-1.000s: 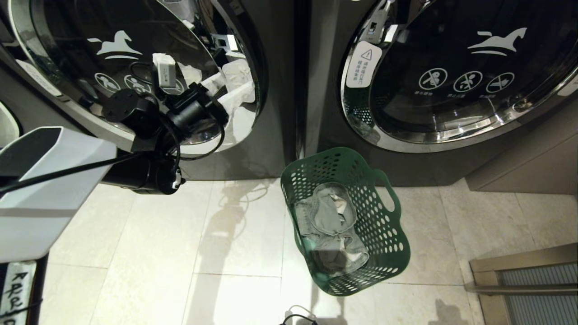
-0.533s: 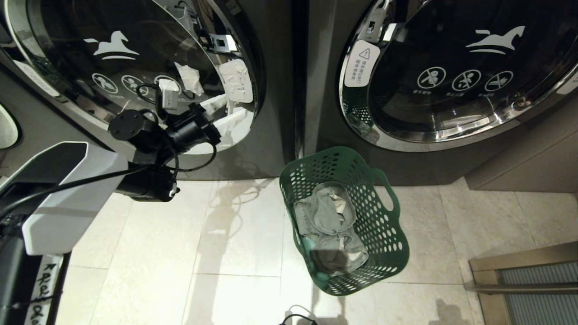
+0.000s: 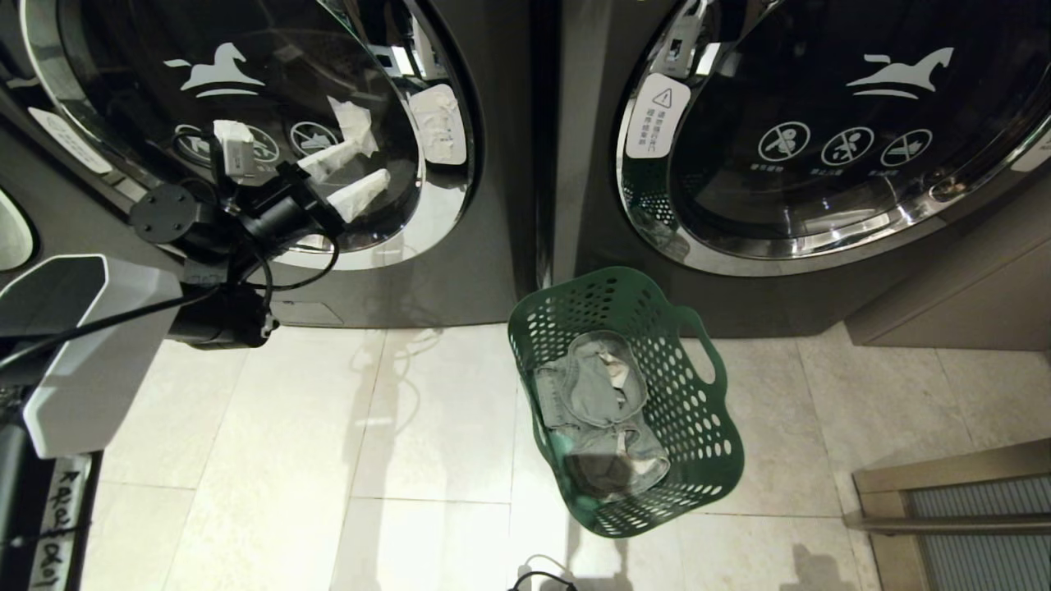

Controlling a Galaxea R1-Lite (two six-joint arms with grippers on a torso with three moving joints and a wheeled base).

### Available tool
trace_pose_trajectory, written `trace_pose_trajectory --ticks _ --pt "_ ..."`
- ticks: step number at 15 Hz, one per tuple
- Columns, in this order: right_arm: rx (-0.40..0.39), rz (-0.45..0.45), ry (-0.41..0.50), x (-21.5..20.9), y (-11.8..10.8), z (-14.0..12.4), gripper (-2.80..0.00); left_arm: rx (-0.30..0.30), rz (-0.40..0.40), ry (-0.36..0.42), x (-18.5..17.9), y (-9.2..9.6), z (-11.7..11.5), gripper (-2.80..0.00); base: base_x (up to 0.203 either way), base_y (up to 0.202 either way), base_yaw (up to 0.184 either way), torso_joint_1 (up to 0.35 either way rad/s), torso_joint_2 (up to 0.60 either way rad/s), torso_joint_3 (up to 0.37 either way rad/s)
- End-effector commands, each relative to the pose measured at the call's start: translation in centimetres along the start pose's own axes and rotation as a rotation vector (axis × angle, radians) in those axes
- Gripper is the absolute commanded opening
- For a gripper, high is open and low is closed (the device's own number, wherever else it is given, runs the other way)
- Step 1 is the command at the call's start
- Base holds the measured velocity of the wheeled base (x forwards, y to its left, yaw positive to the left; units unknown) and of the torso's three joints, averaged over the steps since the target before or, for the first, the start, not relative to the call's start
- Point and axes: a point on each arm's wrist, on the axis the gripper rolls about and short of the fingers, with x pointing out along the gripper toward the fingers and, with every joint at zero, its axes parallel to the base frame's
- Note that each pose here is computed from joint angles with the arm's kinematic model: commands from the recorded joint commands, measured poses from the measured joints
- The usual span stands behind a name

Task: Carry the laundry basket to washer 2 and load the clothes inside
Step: Open the lid of the washing machine

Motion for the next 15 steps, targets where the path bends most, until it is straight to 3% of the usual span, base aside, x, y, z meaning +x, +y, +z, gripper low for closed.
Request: trace_pose_trajectory --ticks 1,3,5,9,13,15 --pt "0.001 0.002 0.002 0.0 0.0 0.0 -2.80 0.047 0.031 -0.015 -1.2 0.7 3.8 0.00 0.000 0.000 0.000 0.000 0.00 0.000" --pt "0.004 0.003 0.000 0.0 0.0 0.0 -2.80 0.018 0.093 -0.005 -2.3 0.3 5.6 0.00 0.000 0.000 0.000 0.000 0.00 0.000" --pt "0.006 0.003 -0.002 0.0 0.0 0.0 -2.80 -0.053 0.161 0.022 -3.2 -1.6 6.6 0.00 0.000 0.000 0.000 0.000 0.00 0.000" --pt "0.029 0.000 -0.002 0.0 0.0 0.0 -2.80 -0.183 0.204 0.045 -5.0 -8.0 12.0 0.00 0.000 0.000 0.000 0.000 0.00 0.000" --pt "0.035 0.000 -0.002 0.0 0.0 0.0 -2.80 -0.219 0.189 -0.011 -6.7 -14.7 20.0 0.00 0.000 0.000 0.000 0.000 0.00 0.000" --pt "0.035 0.000 -0.002 0.0 0.0 0.0 -2.80 -0.291 0.223 0.033 -7.6 -17.4 22.9 0.00 0.000 0.000 0.000 0.000 0.00 0.000"
